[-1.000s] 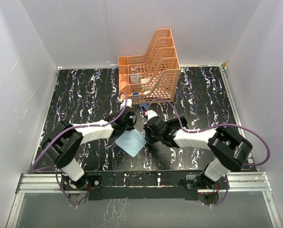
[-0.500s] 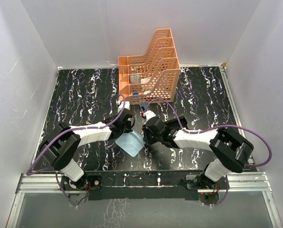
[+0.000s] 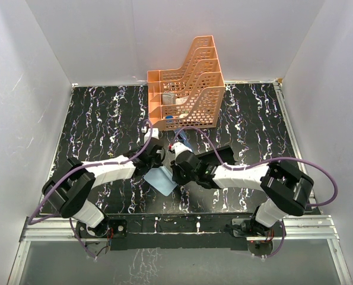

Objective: Organize the sunglasses
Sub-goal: Fold the glasses cleaning cloth at the center of the board.

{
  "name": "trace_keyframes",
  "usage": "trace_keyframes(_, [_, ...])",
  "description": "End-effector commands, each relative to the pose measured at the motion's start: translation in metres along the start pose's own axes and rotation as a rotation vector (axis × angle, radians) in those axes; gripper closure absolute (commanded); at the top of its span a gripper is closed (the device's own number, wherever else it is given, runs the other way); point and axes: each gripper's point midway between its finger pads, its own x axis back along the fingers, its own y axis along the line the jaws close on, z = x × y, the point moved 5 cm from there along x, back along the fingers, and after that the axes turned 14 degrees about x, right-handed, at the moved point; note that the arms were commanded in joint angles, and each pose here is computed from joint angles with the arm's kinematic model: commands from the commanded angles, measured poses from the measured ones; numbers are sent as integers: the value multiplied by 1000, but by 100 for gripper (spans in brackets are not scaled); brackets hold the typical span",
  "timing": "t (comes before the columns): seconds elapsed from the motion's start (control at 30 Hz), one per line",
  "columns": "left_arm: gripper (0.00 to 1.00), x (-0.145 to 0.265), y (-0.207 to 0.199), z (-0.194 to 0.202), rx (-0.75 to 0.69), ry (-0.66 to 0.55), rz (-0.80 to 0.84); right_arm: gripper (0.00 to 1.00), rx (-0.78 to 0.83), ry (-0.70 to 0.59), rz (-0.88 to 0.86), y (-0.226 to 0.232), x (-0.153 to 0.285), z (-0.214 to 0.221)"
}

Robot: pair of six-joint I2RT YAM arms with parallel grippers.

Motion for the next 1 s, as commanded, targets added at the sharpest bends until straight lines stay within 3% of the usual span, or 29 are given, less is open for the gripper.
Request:
trace_keyframes(0.0, [100, 11, 3, -7, 22, -35, 0, 100, -5, -55, -1, 7, 0, -21])
trace_keyframes(0.97, [100, 26, 24, 13, 54, 3, -10, 100, 34, -36, -37, 34, -1, -14])
